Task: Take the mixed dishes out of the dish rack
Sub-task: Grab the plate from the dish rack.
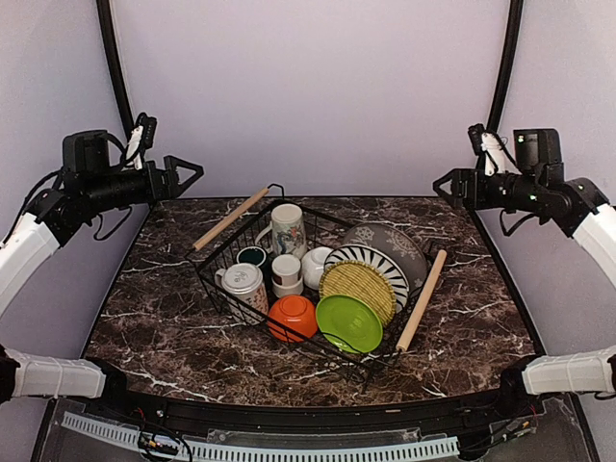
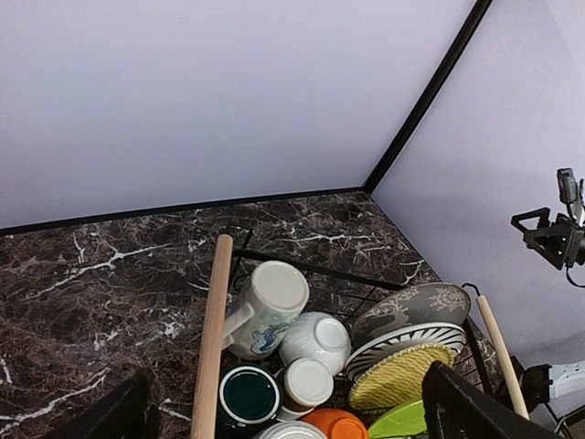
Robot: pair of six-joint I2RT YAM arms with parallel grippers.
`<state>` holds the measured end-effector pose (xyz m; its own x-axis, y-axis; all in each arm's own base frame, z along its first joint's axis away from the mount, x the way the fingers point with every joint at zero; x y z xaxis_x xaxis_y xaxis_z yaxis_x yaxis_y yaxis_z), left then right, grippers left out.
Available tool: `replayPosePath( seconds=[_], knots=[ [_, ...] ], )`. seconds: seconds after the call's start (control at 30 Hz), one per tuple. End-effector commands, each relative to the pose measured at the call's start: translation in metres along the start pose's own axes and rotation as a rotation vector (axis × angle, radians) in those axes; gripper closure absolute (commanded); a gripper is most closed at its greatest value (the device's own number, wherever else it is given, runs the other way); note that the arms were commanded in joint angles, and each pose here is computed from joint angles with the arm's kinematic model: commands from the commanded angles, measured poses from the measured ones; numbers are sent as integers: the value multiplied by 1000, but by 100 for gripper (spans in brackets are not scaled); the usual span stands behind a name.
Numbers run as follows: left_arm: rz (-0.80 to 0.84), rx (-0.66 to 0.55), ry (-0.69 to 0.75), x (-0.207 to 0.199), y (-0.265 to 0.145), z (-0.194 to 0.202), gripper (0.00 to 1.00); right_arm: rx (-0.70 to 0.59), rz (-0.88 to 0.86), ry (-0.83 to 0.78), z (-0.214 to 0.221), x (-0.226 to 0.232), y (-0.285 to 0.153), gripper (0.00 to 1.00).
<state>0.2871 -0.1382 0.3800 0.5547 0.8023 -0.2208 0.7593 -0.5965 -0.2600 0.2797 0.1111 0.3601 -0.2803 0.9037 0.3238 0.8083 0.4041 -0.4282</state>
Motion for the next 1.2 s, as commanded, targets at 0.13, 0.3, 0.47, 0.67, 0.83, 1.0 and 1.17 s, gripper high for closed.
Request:
replayPosePath(
  seconds=[0.13,0.3,0.47,0.67,0.83,1.0,1.17],
  knots=[
    [184,61,-33,-30,10,16,1,183,-148,-163,27,46,18,2],
    [234,80,0,-43,22,16,1,314,-150,-251,51,56,35,12],
    [294,96,41,-59,37,10,1,409,-123,-322,70,58,51,22],
    [341,79,126,-77,60,-18,1,446,-88,-357,82,54,64,32],
    [330,41,165,-82,74,-39,1,471,-58,-383,89,50,77,39],
    [286,43,206,-75,82,-37,1,499,-38,-416,96,48,90,45],
    [189,64,261,-59,78,-14,1,522,5,-457,104,43,104,49]
  ],
)
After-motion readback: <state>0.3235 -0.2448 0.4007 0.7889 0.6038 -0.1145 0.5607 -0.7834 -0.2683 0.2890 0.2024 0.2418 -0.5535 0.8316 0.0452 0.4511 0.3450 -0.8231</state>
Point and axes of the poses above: each gripper's point midway between its finger pads, its own y axis out along the fingers, its own x axis along the line the jaws close on, z = x × y, the point moved 4 cm from there along -y, back along the fingers, and after that the axes turned 10 degrees about y, right-handed, at the moved point
